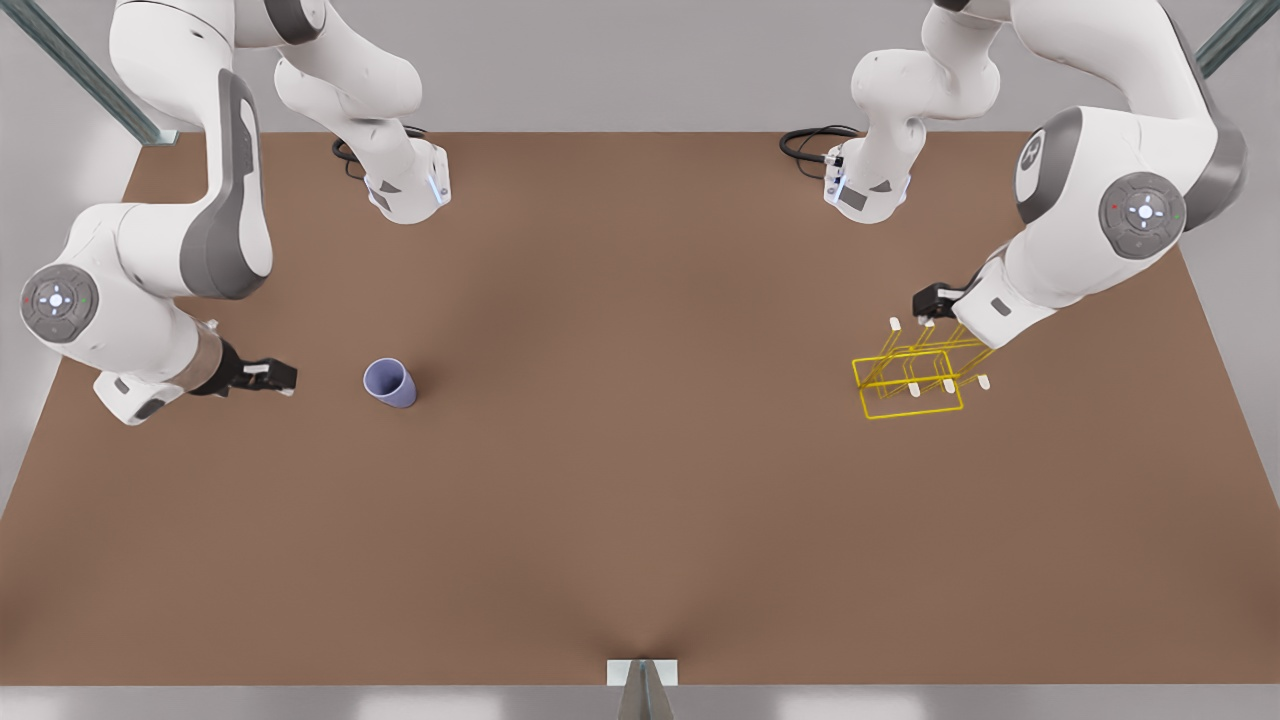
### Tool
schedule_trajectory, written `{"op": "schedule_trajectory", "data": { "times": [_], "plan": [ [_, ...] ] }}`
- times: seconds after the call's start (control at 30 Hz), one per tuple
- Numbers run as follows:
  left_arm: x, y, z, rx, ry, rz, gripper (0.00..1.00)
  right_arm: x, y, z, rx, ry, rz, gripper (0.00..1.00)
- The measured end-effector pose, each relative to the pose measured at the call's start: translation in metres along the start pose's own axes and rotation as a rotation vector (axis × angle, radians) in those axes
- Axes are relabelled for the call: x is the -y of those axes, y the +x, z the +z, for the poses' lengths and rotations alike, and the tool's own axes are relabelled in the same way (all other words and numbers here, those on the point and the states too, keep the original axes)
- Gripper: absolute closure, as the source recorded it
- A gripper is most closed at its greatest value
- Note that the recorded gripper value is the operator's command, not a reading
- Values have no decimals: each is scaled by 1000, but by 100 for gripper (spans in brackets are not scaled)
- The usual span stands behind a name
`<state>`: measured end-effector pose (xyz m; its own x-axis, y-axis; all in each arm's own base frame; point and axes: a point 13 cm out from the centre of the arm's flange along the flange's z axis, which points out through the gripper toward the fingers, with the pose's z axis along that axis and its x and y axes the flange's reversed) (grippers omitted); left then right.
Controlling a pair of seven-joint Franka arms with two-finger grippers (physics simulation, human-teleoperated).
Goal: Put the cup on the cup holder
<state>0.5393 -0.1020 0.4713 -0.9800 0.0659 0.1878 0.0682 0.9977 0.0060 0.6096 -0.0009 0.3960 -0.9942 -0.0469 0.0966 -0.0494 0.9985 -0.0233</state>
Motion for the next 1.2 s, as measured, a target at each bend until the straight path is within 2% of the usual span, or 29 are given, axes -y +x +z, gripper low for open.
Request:
{"op": "schedule_trajectory", "data": {
  "times": [0.23, 0.37, 0.53, 0.7, 0.9, 1.03, 1.2],
  "plan": [
    [2, -11, 22, -41, -1, -14, 0, -36, -2, -6, 33, 4, -48, 0],
    [5, -2, 23, -65, -6, -15, 0, -82, 26, 29, -20, 5, -111, 0],
    [6, 7, 18, -78, -16, -16, 0, -98, 25, 73, -57, -3, -117, 0],
    [11, 12, 24, -100, -23, -12, 0, -134, 51, 109, -97, 4, -152, 0],
    [11, 14, 28, -113, -27, -17, 0, -133, 61, 129, -105, 9, -111, 0],
    [11, 14, 29, -116, -28, -19, 0, -133, 76, 176, -127, 10, -93, 0],
    [10, 15, 35, -127, -33, -22, 0, -127, 61, 199, -71, -10, -54, 0]
  ]
}}
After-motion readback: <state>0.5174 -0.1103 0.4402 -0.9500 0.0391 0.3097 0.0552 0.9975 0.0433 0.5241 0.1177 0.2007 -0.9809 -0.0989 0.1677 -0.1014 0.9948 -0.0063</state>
